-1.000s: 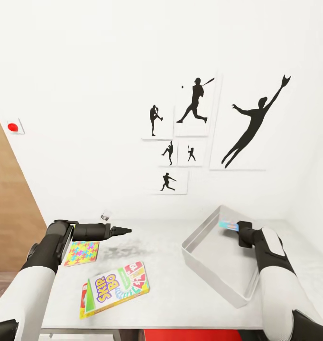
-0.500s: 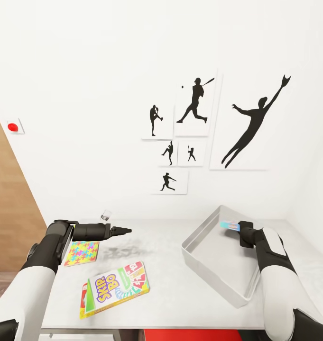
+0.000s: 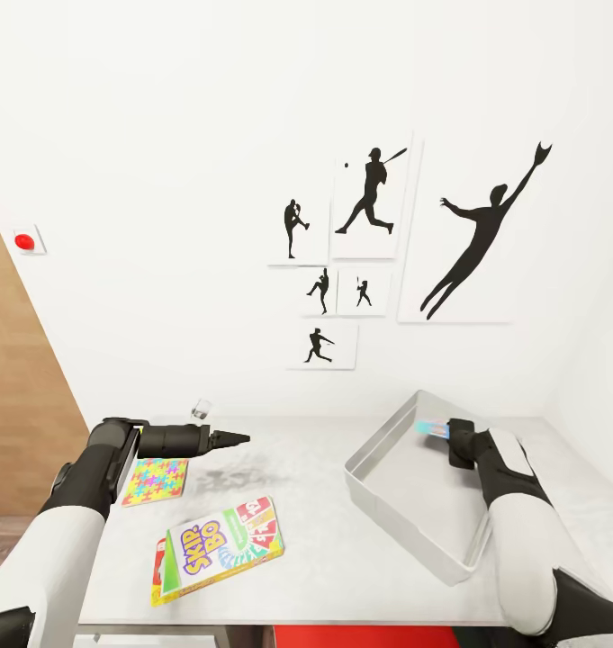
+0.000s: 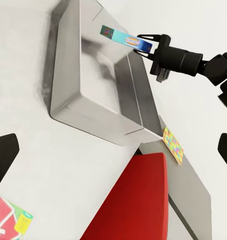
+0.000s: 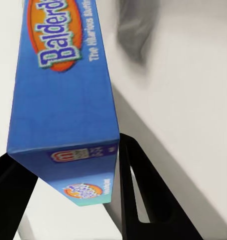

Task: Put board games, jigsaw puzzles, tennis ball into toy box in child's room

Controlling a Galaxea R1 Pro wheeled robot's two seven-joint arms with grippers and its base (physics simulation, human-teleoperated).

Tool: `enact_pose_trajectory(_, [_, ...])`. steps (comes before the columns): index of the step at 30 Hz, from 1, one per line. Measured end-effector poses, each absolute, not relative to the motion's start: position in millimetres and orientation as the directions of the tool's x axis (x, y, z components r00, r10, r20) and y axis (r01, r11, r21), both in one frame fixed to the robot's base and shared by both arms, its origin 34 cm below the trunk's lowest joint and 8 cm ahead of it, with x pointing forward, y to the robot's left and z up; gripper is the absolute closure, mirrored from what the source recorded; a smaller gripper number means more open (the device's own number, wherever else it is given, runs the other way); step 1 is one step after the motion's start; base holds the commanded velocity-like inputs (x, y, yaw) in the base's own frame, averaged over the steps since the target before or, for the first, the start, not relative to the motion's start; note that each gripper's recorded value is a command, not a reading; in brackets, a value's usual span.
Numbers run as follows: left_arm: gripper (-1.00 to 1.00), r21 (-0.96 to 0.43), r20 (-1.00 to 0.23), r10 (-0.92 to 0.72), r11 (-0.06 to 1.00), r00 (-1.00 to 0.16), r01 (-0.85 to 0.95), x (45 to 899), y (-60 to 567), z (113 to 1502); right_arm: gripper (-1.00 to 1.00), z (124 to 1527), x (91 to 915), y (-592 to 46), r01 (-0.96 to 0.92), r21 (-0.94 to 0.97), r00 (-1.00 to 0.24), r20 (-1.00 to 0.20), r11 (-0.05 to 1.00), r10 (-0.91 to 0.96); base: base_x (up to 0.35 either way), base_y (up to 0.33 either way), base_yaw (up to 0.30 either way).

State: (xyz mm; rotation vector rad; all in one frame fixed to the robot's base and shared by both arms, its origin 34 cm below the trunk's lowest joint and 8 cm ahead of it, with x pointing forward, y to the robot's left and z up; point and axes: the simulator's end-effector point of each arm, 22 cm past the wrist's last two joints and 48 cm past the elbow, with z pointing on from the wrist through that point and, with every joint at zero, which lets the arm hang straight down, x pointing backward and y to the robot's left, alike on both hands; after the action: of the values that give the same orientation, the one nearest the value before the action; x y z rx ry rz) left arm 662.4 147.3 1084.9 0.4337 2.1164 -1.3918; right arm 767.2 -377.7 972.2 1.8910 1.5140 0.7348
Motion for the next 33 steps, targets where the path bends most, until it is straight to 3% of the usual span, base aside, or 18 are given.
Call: enact_pose_trajectory(33, [-1.00,-0.730,-0.614,-0.037,0.408,-0.789,0.549,662,147,1085,1.00,977,771,-390,0.618,0.770,0.204,0.038,-0.158,0.978,0.000,0.000,0.000])
